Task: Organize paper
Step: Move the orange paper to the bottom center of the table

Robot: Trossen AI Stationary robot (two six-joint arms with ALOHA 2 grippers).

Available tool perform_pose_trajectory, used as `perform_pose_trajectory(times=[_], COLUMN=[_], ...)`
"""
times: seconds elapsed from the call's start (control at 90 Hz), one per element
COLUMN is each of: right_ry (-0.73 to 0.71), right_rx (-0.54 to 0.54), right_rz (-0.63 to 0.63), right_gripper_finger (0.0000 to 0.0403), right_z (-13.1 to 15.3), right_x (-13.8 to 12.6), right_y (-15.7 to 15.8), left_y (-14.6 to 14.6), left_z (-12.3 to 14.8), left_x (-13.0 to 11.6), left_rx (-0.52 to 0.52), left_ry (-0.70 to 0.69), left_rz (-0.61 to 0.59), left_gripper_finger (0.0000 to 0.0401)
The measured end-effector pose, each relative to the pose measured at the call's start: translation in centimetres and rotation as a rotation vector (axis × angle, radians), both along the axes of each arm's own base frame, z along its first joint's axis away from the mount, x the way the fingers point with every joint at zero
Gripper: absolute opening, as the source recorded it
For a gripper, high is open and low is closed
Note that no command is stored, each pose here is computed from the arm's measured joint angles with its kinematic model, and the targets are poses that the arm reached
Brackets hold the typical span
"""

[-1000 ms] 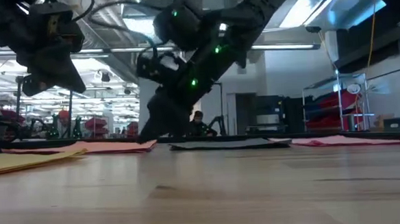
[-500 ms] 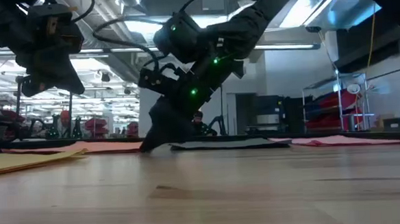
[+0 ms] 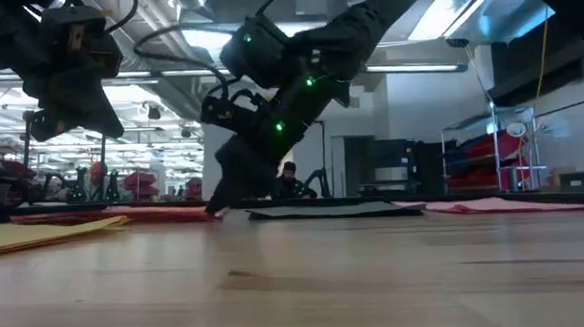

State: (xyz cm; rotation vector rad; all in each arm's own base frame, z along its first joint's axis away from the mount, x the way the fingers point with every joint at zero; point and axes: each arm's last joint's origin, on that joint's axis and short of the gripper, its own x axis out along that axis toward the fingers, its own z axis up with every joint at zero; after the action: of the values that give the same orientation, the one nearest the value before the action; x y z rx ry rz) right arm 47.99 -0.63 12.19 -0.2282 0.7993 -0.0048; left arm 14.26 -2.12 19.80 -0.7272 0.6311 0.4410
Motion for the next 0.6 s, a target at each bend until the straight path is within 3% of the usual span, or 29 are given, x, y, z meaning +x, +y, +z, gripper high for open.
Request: perform_pose_trajectory(times=[0.222,0.411,0.6], right_ry=[0.001,0.081,0.241], right_rx=[0.085,0.250,0.465], right_rz=[0.055,0.127,0.211], right_gripper_finger=[0.0000,0.0000,0.0000], right_z=[2.6,4.6,6.7], right_x=[1.2,1.4,0.7], right_y=[0.7,1.4,3.2], left_y=[-0.2,-0.2,0.5], left_z=[1.3,3.5,5.0], left_x=[1.0,1.8,1.5], left_rx=[-0.106,-0.071,-0.036], left_ry=[-0.182,-0.381,-0.456], left_rz=[0.052,0.006,0.019], left_gripper_finger=[0.0000,0.0000,0.0000])
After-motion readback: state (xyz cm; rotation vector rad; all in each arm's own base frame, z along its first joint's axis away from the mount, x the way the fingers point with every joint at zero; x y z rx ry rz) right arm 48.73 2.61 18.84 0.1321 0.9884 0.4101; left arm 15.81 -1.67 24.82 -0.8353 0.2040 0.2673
